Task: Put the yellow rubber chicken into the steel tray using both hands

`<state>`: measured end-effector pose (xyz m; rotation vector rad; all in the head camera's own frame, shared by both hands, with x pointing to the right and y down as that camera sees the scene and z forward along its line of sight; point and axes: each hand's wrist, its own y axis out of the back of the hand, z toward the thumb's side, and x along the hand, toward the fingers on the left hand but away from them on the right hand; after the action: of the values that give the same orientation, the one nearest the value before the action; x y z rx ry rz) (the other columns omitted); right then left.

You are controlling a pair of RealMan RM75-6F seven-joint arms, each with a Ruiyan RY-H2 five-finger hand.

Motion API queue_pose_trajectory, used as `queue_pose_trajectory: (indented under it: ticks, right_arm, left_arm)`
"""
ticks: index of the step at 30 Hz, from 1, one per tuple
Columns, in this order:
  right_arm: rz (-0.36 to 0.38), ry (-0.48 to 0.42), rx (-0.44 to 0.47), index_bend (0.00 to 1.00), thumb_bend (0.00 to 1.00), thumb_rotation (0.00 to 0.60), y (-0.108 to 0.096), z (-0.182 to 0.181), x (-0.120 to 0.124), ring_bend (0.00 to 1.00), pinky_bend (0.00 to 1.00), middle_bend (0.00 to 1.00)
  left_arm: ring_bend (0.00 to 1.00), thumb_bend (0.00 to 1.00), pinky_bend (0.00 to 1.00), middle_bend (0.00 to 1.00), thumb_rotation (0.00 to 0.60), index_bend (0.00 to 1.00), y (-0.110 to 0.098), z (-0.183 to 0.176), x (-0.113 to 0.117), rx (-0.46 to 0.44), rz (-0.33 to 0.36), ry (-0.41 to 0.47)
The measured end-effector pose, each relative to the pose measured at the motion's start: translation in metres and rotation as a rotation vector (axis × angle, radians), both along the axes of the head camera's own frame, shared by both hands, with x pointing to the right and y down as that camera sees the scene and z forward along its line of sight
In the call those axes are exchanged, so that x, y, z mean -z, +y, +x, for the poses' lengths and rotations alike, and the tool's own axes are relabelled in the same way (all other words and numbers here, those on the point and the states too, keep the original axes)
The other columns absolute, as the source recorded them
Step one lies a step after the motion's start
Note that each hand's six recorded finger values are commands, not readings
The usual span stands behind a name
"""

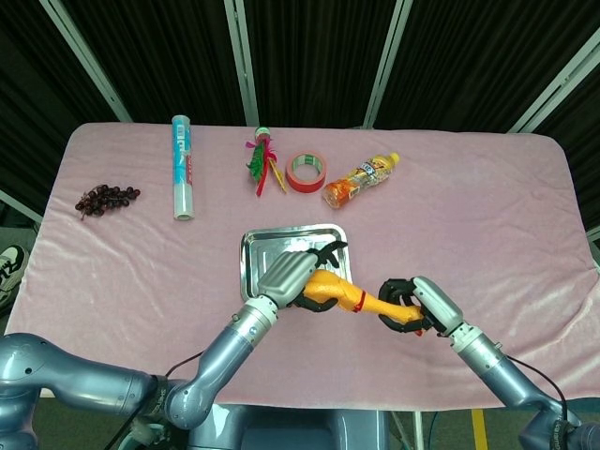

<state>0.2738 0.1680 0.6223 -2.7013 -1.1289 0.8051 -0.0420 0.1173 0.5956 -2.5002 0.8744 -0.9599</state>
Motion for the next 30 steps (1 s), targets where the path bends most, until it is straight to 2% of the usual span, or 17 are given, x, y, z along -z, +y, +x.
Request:
queue_pose_trajectory:
  ticks: [10,30]
  right_arm:
    - [-0.006,0.006,-0.005,1.00,0.73,0.600,-0.0009,0.0012,-0.0029,0.68,0.88,0.75]
    - [-0.005,0.023,-0.021,1.00,0.73,0.600,-0.0071,0.0058,-0.0065,0.68,0.88,0.75]
  left_arm:
    - [0.24,0.03,0.34,0.26,0.600,0.09,-0.0014,-0.0021,-0.0007,0.004,-0.013,0.012]
    - [0.24,0.03,0.34,0.26,0.600,0.09,0.0022,-0.0064,-0.0008,-0.030,-0.040,0.003]
